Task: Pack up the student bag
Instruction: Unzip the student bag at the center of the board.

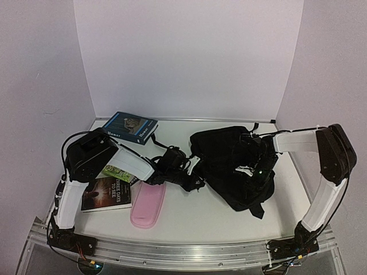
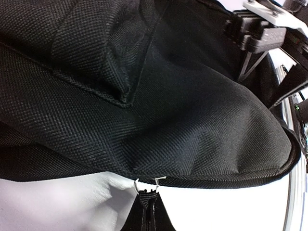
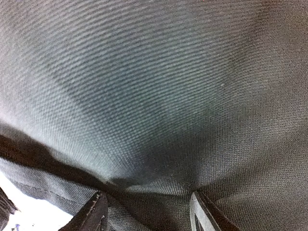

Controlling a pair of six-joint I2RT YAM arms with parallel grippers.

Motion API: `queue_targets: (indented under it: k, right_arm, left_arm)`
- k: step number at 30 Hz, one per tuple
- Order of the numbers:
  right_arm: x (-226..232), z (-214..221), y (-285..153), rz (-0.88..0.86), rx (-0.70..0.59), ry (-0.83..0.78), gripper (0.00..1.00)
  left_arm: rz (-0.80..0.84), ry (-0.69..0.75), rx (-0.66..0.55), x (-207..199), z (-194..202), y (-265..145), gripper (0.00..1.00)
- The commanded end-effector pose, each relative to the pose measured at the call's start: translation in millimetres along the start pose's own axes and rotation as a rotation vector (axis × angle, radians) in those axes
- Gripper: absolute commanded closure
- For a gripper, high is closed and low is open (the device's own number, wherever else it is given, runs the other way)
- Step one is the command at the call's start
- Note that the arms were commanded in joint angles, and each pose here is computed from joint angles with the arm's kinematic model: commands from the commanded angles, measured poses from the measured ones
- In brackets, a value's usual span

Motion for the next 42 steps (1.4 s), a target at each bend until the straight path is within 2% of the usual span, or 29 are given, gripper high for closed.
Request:
queue_targets:
  k: [1, 7, 11, 13, 18, 23, 28, 42]
  right_arm:
    - [-13, 1, 18, 0.021, 0.05, 0.045, 0.42]
    - [-17, 1, 22, 0.031, 0.064, 0.079, 0.43]
    - [-16, -3, 15, 0.035, 0.036, 0.092, 0.43]
    - [-11, -12, -1, 0.03, -0.033, 0.098, 0.43]
    - [0, -55, -80, 0.04, -0.283, 0.098, 0.41]
    - [3, -88, -128, 0.048, -0.439, 0.068, 0.36]
    - [-4, -125, -129, 0.099, -0.443, 0.043, 0.35]
    - [-8, -228, -71, 0.236, -0.363, -0.013, 0.36]
  left_arm:
    - [0.017, 0.063, -0.002, -27, -9, -12, 1.0]
    - [0.027, 0.234, 0.05, -74, 7, 4, 1.0]
    - [0.031, 0.248, 0.018, -77, 15, -4, 1.0]
    - [0.016, 0.246, 0.006, -71, 17, -9, 1.0]
    - [-0.006, 0.287, 0.027, -65, 23, -13, 1.0]
    - [-0.034, 0.344, 0.043, -60, 29, -13, 1.0]
    - [-0.057, 0.4, 0.074, -60, 35, -8, 0.98]
    - [-0.173, 0.522, 0.196, -60, 59, 13, 0.98]
Point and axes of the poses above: each gripper's point midway between its finger pads, its own y axis out along the fingers, its own x axis along the line the jaws close on, z = x × y, the point moved 8 cm from there along -y, back along the fingers, and after that the axes turned 13 degrees about -y, right-handed, at the moved point
